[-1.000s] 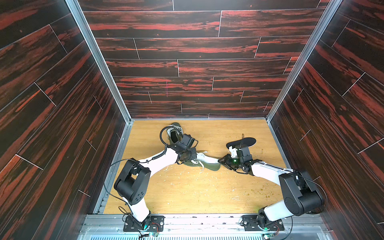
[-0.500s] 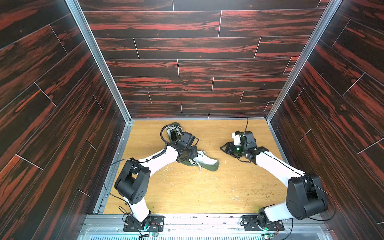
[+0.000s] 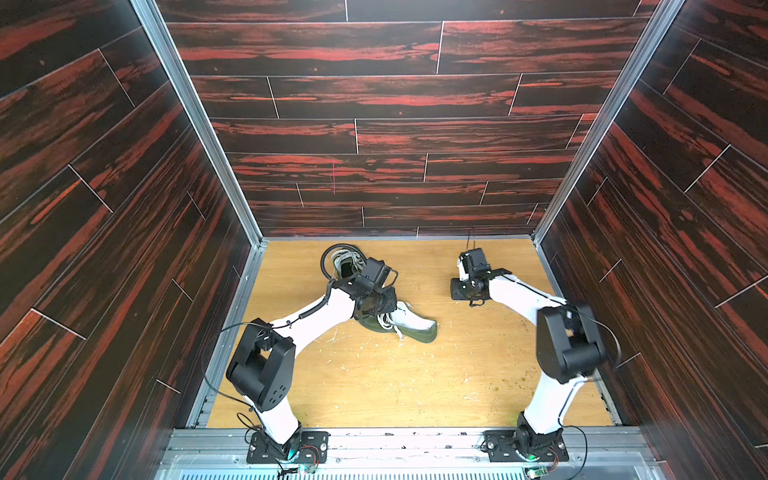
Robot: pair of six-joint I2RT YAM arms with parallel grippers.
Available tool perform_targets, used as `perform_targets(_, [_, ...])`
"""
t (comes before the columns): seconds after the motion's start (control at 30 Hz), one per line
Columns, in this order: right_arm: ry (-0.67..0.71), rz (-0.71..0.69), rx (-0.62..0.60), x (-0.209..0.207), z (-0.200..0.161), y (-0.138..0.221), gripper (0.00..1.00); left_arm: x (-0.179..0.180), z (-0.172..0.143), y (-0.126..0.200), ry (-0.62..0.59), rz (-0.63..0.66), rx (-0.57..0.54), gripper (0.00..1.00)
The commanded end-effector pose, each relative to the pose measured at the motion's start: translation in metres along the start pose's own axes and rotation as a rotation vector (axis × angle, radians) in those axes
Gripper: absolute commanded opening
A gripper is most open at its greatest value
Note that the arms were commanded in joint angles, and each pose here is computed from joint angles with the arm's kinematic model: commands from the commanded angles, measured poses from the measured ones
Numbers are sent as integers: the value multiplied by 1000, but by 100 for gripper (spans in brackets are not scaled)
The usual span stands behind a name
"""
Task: Insert the insole into the shoe
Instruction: Pick up the insole from the center of the board.
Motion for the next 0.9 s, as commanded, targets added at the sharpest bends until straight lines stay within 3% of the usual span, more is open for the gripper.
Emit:
perform_targets(0.0, [58,-7,22,2,3,-16,41,-22,8,29,-22,-82,-17,29])
perform_targets(0.2, [58,-16,82,1,-7,-43,35,-34,12,54,-78,-83,-35,30])
perform_targets(0.47, [94,-3,50,-2,-17,-30,0,-34,34,95,-113,-10,-140,32])
perform_targets(0.63, [208,94,-41,26,-15,12,0,-27,49,93,-105,7,-119,37])
perform_targets(0.87, [556,204,-161,99,-55,63,0,-18,58,68,-90,-44,-17,48])
Point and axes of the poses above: each gripper's point midway between its finger pads, its own y axis back along the fingers, its own x axis along the line the jaws close on, z = x × y, the point moved 4 cm from there along y, back along the fingers, and after that the axes turned 13 degrees about -y, right-handed, at the moved point
